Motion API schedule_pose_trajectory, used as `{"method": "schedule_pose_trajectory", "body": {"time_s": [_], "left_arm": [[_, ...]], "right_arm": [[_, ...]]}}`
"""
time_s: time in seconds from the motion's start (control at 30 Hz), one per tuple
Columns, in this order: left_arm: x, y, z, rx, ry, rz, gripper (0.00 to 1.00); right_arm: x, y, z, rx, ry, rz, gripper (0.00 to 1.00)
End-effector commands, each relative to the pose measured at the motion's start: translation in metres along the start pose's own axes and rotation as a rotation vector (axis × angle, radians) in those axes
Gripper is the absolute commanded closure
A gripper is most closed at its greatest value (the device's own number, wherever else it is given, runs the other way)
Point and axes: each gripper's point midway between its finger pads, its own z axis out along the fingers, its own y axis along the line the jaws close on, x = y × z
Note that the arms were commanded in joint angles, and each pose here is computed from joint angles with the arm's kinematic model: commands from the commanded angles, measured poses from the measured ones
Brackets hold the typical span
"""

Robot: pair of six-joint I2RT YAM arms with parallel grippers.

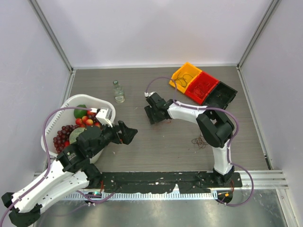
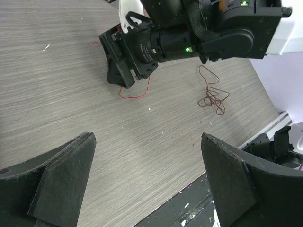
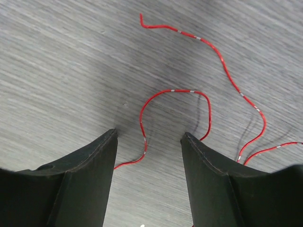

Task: Untangle the cables

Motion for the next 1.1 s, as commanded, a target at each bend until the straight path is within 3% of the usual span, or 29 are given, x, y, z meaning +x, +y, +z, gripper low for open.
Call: {"method": "schedule_pose_trajectory", "body": {"time_s": [0.0, 0.27, 0.7, 0.77, 0.97, 1.07], "left_arm": [[-0.022, -0.012, -0.005, 0.040, -0.065, -0.033, 0.03], [-0.021, -0.015, -0.003, 0.050, -0.057, -0.038, 0.03], [-0.022, -0.018, -0.004, 0.061, -0.059, -0.051, 0.03], [-0.023, -0.019, -0.005, 0.065, -0.060, -0.053, 0.03], [-0.022, -0.018, -0.005, 0.063, -0.059, -0.052, 0.03], [-0.021, -0.017, -0.005, 0.060, -0.057, -0.051, 0.03]], "right_arm": [[-0.005, -0.011, -0.005, 0.128, -0.040, -0.037, 0.39], [-0.002, -0.033, -0.016, 0.275, -0.044, -0.117, 0.37], [-0.004, -0.057, -0.012, 0.298, -0.035, -0.124, 0.30], [-0.001, -0.055, -0.010, 0.235, -0.020, -0.098, 0.30], [0.010, -0.036, -0.006, -0.037, -0.016, 0.060, 0.43], [0.016, -0.036, -0.003, -0.034, -0.001, 0.083, 0.58]]}}
